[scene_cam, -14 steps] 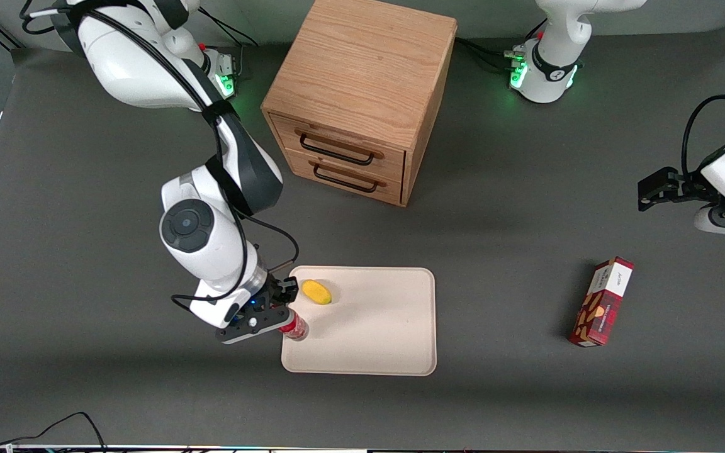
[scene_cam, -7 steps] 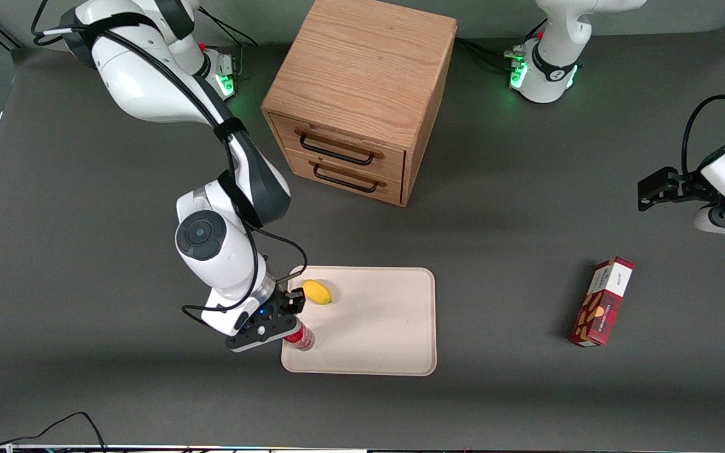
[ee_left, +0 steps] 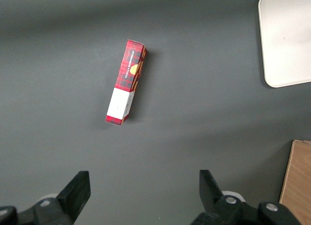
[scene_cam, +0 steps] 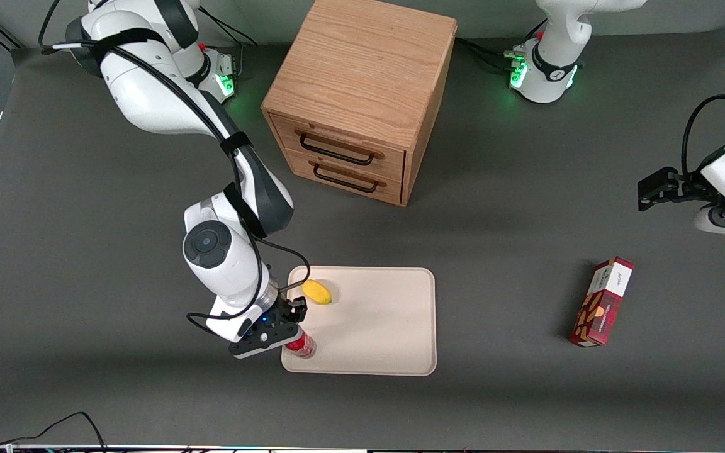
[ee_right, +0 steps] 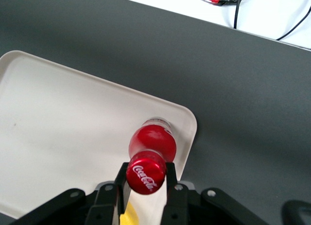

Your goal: Place coke bottle on tray

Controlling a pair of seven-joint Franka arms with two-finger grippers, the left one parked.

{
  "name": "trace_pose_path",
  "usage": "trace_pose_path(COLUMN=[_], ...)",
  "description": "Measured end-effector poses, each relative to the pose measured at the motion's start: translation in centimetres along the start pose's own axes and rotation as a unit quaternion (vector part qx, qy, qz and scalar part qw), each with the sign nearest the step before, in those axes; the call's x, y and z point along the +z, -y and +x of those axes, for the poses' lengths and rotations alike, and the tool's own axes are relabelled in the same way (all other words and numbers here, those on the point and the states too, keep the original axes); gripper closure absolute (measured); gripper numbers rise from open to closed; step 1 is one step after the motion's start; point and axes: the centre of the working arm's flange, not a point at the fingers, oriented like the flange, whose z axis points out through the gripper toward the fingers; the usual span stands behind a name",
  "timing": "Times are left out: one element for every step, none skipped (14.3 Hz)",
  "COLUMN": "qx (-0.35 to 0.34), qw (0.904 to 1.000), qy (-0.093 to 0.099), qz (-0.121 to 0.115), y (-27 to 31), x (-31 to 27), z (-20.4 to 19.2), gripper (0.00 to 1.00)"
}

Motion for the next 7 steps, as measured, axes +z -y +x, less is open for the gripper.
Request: trace_pose_path(qx=[0.0,0.0,0.0,0.001,0.001,0.001,0.002], qw=[1.0,1.0,1.0,1.0,1.0,1.0,1.0], qy=[0.0,0.0,-0.002,-0.003,-0.004,-0.004,-0.005], qz=[0.0,0.0,0.0,0.0,0.0,0.0,0.001], y=[-0.05,-0.04,-0.03,-0.03,-0.02,-0.02,-0.02], x=[0.08,0.04,-0.07,-0.2,-0.26,-0.28,-0.34], z=[-0.01,0.02,0.09,0.17,0.21,0.22,0.26], gripper=[0.67,0.63,0.63,0.57,0.49,0.39,0.3])
